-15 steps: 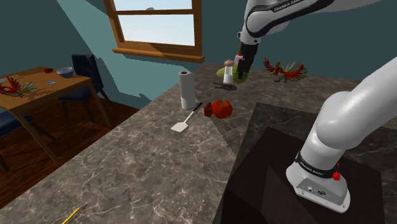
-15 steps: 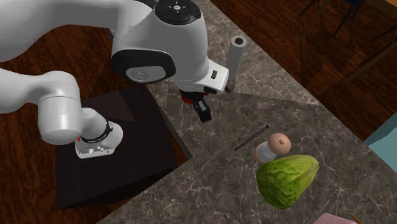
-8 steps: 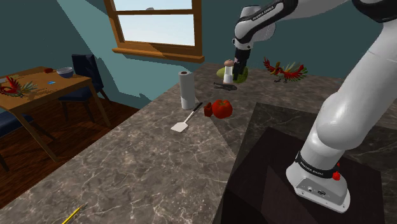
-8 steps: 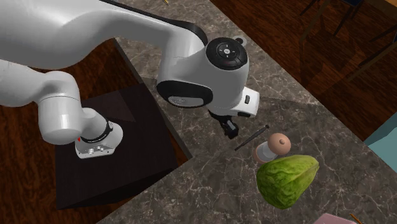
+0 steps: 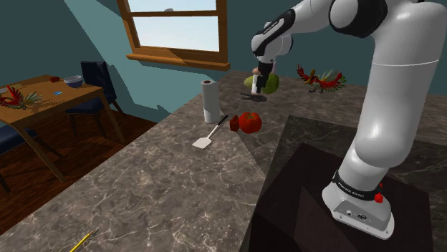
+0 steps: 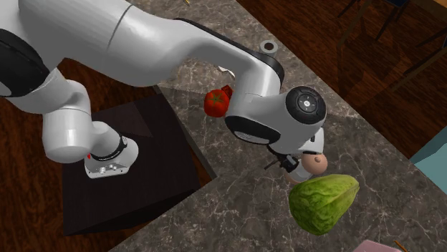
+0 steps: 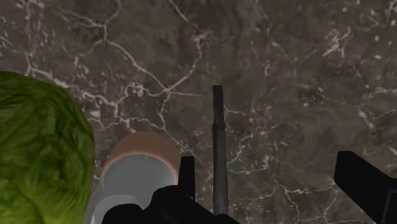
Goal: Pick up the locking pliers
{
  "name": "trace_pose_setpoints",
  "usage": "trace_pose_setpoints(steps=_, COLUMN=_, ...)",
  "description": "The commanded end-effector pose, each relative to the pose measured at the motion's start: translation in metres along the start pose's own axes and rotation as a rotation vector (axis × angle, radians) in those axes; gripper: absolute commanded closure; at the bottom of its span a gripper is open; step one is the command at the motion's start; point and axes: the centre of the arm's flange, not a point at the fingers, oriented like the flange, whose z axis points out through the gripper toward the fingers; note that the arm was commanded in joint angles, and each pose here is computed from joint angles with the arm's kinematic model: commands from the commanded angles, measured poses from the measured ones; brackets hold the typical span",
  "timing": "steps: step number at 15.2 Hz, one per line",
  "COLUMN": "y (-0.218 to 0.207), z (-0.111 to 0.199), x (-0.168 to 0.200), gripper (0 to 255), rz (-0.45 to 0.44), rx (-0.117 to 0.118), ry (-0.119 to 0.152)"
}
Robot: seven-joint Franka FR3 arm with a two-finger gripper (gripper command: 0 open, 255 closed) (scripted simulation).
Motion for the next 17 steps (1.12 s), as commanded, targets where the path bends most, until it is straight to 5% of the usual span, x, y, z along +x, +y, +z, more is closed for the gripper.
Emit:
trace_pose_setpoints(steps=1, y=0.018, z=0.015, x=0.013, gripper=0, rz=-0.018, rx=0.010, ry=0.004)
trace_pose_setpoints(steps=11, y=0.024, z=0.059, x=0.013, gripper=0, rz=-0.023, rx=0.013, ry=0.005)
trace_pose_setpoints(steps=12, y=0.023, z=0.058, x=0.013, gripper=255, rz=-0.023, rx=0.013, ry=0.005)
trace_pose_setpoints(steps=17, y=0.023, z=0.058, x=0.012, gripper=255, rz=-0.023, rx=0.013, ry=0.005)
